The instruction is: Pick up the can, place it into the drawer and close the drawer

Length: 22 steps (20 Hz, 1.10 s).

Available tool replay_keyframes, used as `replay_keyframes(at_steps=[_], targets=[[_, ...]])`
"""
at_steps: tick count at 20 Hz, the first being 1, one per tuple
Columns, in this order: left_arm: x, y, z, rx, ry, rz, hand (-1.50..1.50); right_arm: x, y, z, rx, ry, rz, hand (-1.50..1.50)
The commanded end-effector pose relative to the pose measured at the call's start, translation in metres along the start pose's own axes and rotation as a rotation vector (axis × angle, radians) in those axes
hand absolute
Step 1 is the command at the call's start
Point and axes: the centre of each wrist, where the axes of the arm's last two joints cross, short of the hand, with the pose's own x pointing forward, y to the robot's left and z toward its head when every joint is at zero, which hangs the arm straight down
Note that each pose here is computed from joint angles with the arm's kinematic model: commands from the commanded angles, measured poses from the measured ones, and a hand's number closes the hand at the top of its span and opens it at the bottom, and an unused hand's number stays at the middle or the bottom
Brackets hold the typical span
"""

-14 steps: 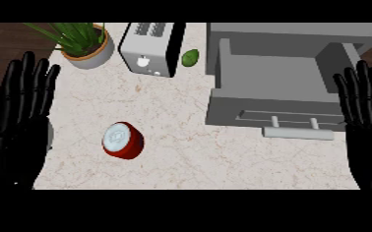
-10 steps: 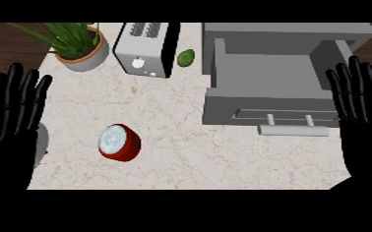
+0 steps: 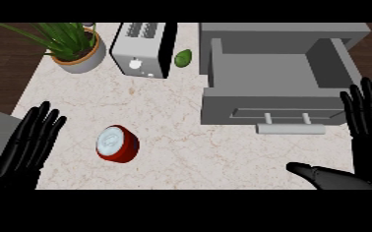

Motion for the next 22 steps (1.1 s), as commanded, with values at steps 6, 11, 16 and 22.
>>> replay_keyframes(at_steps=[6,11,16,22], targets=[[0.02,0.019,0.034,-0.011,0.056,-0.01,-1.5,0.008,-0.044,0.032,-0.004,0.033,0.007,-1.5],[0.032,0.029,0.046,0.007,0.055,-0.009,-1.5,-0.001,-0.069,0.027,-0.031,0.036,0.016,-1.5],[0.028,0.031,0.045,0.062,0.084,0.089,-1.5,-0.017,-0.072,0.049,-0.007,0.057,0.01,-1.5],[0.029,0.02,0.031,0.048,0.141,0.222,-1.5,0.004,-0.093,0.047,-0.023,0.021,-0.006,-1.5]])
